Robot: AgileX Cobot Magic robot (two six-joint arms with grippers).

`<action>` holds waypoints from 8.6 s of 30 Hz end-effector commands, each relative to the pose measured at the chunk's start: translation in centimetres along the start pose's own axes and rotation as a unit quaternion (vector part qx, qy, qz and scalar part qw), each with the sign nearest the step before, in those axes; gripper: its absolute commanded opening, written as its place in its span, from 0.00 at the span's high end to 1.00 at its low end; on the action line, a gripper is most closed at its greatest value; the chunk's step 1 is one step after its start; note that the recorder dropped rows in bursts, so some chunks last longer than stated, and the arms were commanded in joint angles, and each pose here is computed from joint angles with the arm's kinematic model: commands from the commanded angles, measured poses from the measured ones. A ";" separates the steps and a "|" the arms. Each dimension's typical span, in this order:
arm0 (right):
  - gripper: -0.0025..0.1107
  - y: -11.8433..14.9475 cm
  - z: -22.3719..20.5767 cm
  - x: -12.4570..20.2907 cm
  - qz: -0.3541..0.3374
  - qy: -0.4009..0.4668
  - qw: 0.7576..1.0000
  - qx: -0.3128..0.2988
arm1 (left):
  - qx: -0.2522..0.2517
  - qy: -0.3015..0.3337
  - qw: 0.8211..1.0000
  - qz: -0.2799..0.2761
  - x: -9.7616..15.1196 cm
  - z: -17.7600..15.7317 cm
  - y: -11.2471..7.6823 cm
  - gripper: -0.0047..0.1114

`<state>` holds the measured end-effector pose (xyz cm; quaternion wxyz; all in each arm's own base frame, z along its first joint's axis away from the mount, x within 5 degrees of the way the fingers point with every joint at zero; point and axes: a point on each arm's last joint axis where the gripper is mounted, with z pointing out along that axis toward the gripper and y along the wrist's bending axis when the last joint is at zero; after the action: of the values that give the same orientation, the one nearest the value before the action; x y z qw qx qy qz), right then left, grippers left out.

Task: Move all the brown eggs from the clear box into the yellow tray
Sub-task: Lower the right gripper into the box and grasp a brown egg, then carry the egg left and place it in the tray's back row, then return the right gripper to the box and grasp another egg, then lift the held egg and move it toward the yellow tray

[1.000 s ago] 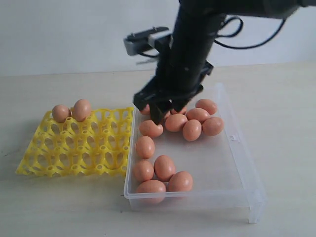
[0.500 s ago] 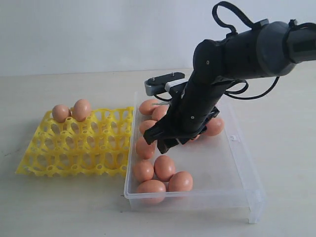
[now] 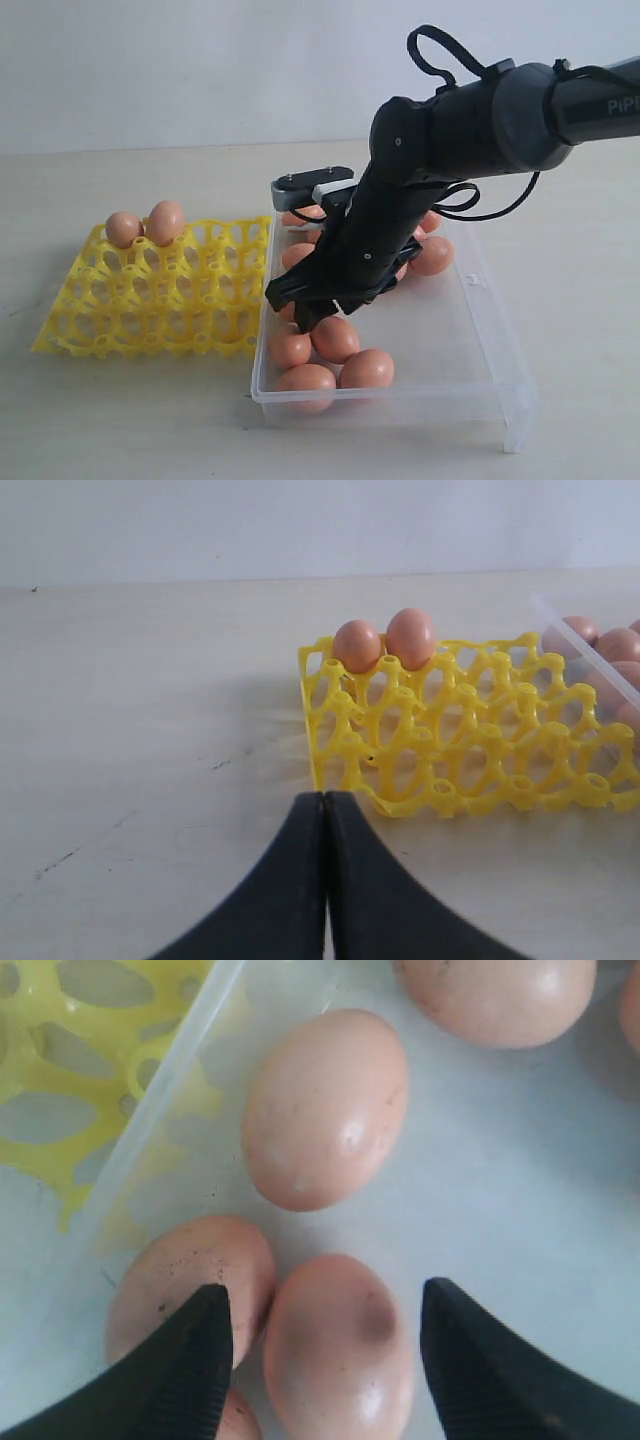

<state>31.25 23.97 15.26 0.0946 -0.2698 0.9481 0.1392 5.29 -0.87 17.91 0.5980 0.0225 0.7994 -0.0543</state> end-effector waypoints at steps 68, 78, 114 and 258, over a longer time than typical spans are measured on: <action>0.98 5.5 0.0 -10.2 -0.020 -0.481 0.875 -0.052 | -0.001 -0.010 1.000 0.001 -0.2 -0.1 0.0 0.96; 0.98 4.9 4.6 -11.2 0.015 -0.449 0.891 -0.059 | -0.001 -0.010 1.000 0.001 -0.2 -0.1 0.0 0.96; 0.93 4.4 7.5 -10.8 0.029 -0.432 0.899 -0.060 | -0.001 -0.010 1.000 0.002 -0.2 -0.1 0.0 0.96; 0.98 3.4 -8.0 -4.4 -0.047 -0.505 0.861 0.027 | -0.001 -0.010 1.000 0.002 -0.2 -0.1 0.0 0.96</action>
<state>31.21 25.41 25.08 0.5590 -0.2222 0.7705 0.2110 5.29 -0.87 17.91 0.5980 0.0225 0.7994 -0.0543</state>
